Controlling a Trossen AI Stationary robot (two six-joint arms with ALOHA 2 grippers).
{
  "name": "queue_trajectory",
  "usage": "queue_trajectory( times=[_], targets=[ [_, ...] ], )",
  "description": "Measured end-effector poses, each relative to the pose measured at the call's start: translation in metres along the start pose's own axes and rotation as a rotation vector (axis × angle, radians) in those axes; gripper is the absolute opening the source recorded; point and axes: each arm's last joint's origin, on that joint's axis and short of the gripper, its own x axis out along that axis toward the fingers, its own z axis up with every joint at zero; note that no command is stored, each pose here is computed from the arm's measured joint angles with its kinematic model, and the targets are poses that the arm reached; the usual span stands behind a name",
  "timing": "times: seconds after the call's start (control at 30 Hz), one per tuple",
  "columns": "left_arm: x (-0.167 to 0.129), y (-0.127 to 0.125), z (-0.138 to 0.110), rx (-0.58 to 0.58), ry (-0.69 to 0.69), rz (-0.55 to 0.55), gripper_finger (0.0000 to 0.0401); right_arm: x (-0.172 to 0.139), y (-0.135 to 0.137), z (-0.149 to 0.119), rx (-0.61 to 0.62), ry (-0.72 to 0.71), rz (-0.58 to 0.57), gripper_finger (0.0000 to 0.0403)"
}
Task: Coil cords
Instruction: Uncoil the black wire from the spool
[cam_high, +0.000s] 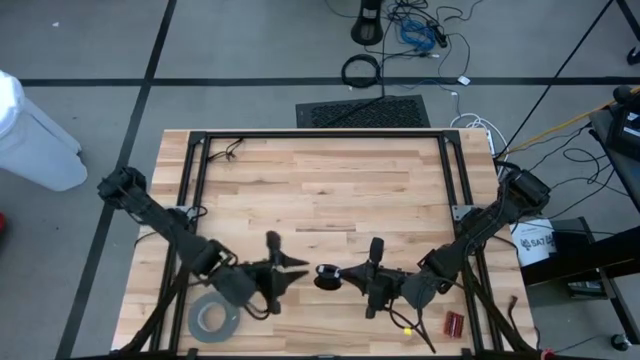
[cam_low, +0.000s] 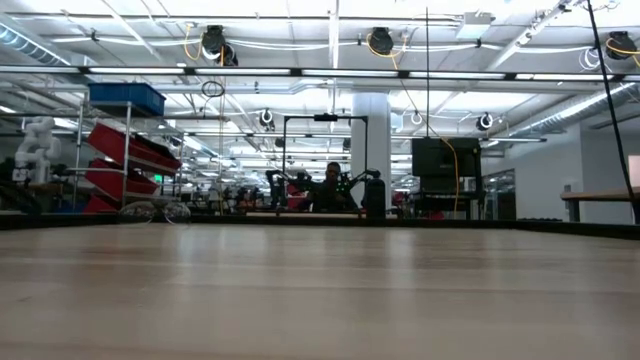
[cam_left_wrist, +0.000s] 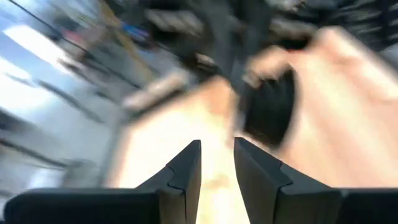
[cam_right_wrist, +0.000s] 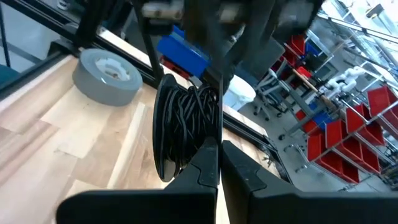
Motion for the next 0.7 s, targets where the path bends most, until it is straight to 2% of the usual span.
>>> queue_trajectory(
  times=[0.1,0.2,0.3,0.43,0.5,0.63,0.7],
  targets=[
    [0.004,-0.018,-0.012,-0.04,-0.025,-0.05,0.0103,-0.001,0.002,-0.001,-0.014,0.011,0.01,0.0],
    [0.005,-0.03,-0.027,0.01,-0.009,0.023,0.0103,-0.002,0.002,-0.003,-0.027,0.023,0.013,0.0],
    [0.006,-0.027,-0.03,0.021,0.001,0.092,0.0103,-0.002,0.002,-0.003,-0.02,0.024,0.014,0.0],
    [0.011,-0.017,-0.026,0.097,-0.018,0.118,0.0103,-0.002,0.002,-0.002,-0.021,0.021,0.016,0.0],
    [0.015,-0.003,-0.019,0.072,-0.085,0.071,0.0103,-0.002,0.001,-0.002,-0.021,0.019,0.014,0.0],
    [0.024,0.014,-0.011,0.008,-0.221,-0.095,0.0103,-0.008,-0.003,0.003,-0.012,0.007,0.012,0.0],
    [0.026,0.016,-0.013,-0.001,-0.226,-0.106,0.0103,-0.014,-0.005,0.006,-0.001,0.005,0.019,0.0]
  ],
)
